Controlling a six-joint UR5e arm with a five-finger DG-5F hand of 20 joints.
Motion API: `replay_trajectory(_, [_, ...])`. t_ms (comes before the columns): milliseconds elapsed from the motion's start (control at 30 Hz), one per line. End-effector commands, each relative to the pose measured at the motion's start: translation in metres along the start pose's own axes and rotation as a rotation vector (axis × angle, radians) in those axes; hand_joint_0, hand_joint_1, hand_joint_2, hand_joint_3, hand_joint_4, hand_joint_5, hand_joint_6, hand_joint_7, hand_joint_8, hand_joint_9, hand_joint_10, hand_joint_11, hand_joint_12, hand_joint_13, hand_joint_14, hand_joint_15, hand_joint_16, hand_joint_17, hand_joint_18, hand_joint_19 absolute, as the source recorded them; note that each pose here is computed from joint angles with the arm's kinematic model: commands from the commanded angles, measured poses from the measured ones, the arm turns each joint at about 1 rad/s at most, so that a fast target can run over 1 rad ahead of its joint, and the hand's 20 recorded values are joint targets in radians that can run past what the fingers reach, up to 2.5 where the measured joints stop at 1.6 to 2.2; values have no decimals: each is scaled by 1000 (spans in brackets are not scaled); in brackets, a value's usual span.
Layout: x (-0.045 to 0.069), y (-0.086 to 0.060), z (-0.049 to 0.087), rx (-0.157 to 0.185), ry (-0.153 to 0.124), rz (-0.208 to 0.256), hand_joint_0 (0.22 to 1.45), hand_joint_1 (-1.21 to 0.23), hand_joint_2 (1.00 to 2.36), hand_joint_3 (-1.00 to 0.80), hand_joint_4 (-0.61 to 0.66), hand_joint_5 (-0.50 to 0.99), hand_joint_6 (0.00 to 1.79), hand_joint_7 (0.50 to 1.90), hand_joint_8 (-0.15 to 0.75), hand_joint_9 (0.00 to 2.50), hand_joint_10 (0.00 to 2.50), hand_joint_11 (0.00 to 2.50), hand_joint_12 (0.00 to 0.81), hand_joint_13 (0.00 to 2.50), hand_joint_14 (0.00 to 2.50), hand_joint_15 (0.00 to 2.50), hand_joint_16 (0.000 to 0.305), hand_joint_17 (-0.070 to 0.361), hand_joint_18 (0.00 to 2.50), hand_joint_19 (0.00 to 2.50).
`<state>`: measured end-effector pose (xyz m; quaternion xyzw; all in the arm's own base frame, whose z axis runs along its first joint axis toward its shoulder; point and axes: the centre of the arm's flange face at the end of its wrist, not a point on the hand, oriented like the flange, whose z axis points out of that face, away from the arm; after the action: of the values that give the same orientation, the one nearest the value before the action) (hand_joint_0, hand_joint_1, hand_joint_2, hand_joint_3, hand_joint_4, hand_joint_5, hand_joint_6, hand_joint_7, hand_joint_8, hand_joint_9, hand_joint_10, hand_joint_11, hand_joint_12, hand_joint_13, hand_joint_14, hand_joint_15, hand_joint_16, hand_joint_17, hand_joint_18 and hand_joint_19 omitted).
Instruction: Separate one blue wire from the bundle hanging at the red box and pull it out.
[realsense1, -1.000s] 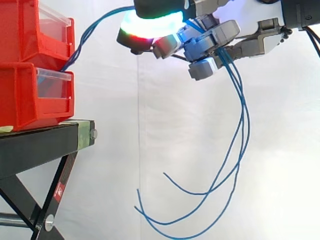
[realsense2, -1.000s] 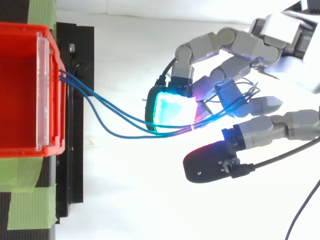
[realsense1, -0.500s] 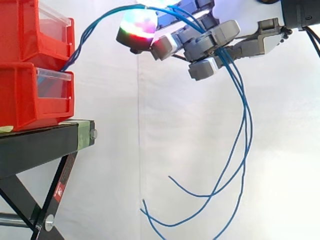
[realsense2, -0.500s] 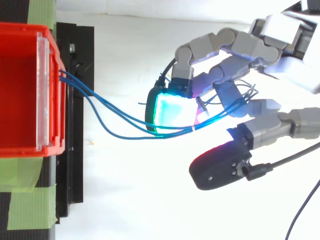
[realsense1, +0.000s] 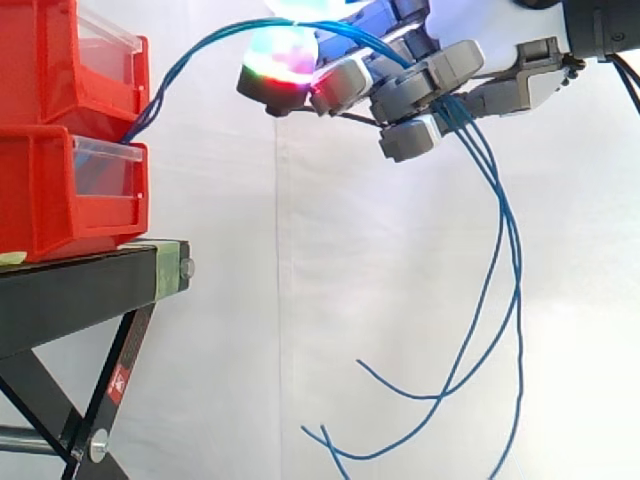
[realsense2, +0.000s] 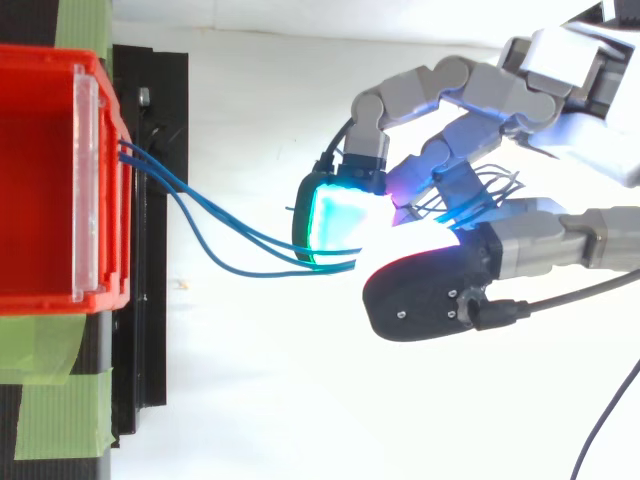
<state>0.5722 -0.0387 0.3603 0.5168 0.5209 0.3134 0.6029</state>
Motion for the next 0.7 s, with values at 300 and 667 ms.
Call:
replay_trajectory(300, [0, 0, 0, 2, 2, -1, 687, -774, 1018, -302, 291, -267, 896, 1041, 350, 843, 269, 1628, 358, 939, 2344, 1073, 45, 101, 1003, 1502])
replay_trajectory(667, [0, 0, 0, 1, 1, 0, 693, -820, 1013, -362, 302, -275, 896, 1049, 360, 796, 313, 1631, 358, 936, 2392, 1049, 45, 100, 991, 1509])
